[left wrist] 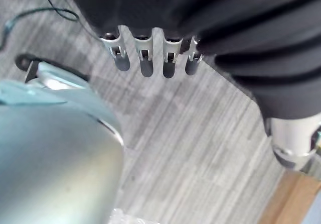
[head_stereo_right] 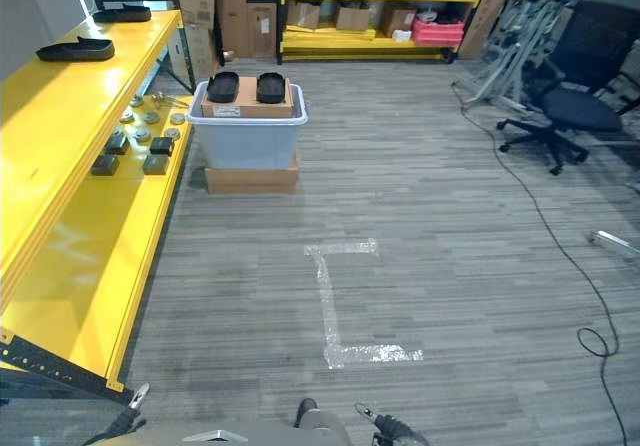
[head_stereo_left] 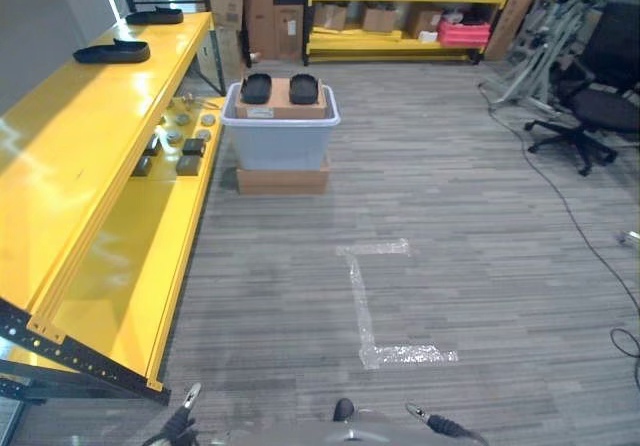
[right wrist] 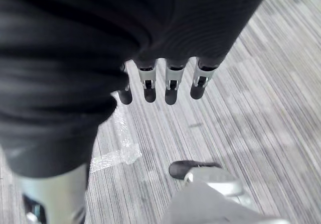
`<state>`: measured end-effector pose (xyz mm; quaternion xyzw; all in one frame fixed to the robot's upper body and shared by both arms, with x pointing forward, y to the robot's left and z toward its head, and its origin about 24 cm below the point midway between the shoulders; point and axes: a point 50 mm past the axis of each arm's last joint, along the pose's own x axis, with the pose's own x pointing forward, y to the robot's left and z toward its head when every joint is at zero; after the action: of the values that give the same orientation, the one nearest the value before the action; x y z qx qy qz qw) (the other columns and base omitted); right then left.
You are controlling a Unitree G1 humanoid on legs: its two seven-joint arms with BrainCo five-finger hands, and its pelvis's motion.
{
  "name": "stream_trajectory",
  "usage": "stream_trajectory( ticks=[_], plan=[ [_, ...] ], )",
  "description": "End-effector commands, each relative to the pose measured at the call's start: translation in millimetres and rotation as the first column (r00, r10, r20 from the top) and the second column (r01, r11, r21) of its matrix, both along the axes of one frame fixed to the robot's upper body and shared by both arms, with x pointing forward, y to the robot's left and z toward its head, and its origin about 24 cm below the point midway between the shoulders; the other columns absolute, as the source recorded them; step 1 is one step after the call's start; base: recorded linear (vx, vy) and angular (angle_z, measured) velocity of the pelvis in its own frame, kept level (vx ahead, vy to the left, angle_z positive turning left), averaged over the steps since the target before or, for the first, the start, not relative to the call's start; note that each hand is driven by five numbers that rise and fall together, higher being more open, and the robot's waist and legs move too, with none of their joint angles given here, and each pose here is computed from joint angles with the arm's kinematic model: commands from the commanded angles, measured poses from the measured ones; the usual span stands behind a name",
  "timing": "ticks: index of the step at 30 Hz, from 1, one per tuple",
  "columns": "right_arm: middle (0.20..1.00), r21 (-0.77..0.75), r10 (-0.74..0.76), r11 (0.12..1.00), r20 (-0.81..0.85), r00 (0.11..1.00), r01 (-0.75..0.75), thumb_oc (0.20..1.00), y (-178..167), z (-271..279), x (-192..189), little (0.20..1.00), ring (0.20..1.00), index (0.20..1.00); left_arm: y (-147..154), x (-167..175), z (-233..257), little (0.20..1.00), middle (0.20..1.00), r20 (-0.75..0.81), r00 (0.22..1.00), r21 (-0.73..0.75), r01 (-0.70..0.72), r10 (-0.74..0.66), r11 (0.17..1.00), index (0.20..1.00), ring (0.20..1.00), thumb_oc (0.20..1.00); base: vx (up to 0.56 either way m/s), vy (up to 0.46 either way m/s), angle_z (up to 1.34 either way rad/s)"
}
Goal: Move parts from the plastic box to the shelf.
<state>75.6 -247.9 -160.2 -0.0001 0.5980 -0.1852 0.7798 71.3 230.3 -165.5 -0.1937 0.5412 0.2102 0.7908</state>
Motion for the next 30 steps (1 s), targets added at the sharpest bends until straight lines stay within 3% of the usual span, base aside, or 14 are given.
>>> stream_trajectory(
  ticks=[1,8,13,16,22,25,30],
  plan=[
    [1.000,-0.091,0.029,0.995,-0.070,0.997,-0.036,1.000,-24,4,-17,1.000,1.000,1.000,12,17,7,1.000,1.000,0.066,0.998,0.042,-0.025,0.022,0.999,1.000,1.000,1.000,0.33,0.038,-0.03],
    [1.000,-0.121,0.163,0.978,-0.062,0.985,-0.170,1.000,-26,8,-12,1.000,1.000,1.000,22,6,7,1.000,1.000,0.040,0.991,0.052,-0.127,0.125,0.991,1.000,1.000,1.000,0.51,0.155,-0.19],
    [1.000,-0.123,0.242,0.964,0.030,0.970,-0.237,1.000,-23,16,13,1.000,1.000,1.000,28,-13,6,1.000,1.000,0.027,0.983,0.069,-0.181,0.180,0.981,1.000,1.000,1.000,0.60,0.198,-0.37],
    [1.000,-0.107,0.258,0.962,0.073,0.963,-0.250,1.000,-13,18,36,1.000,1.000,1.000,31,-22,5,1.000,1.000,0.007,0.986,0.106,-0.165,0.165,0.981,1.000,1.000,1.000,0.63,0.218,-0.75],
    [1.000,-0.088,0.248,0.968,0.141,0.959,-0.237,1.000,9,19,54,1.000,1.000,1.000,25,-9,6,1.000,1.000,0.030,0.998,0.104,-0.058,0.056,0.993,1.000,1.000,1.000,0.47,0.273,-0.21],
    [1.000,-0.089,0.227,0.973,0.195,0.954,-0.213,1.000,12,22,61,1.000,1.000,1.000,24,14,10,1.000,1.000,0.059,0.998,0.103,-0.021,0.016,0.994,1.000,1.000,1.000,0.29,-0.048,-0.04],
    [1.000,-0.077,0.183,0.982,0.224,0.957,-0.170,1.000,3,20,51,1.000,1.000,1.000,23,21,11,1.000,1.000,0.059,0.998,0.102,0.022,-0.028,0.995,1.000,1.000,1.000,0.41,-0.251,0.56]
  ],
)
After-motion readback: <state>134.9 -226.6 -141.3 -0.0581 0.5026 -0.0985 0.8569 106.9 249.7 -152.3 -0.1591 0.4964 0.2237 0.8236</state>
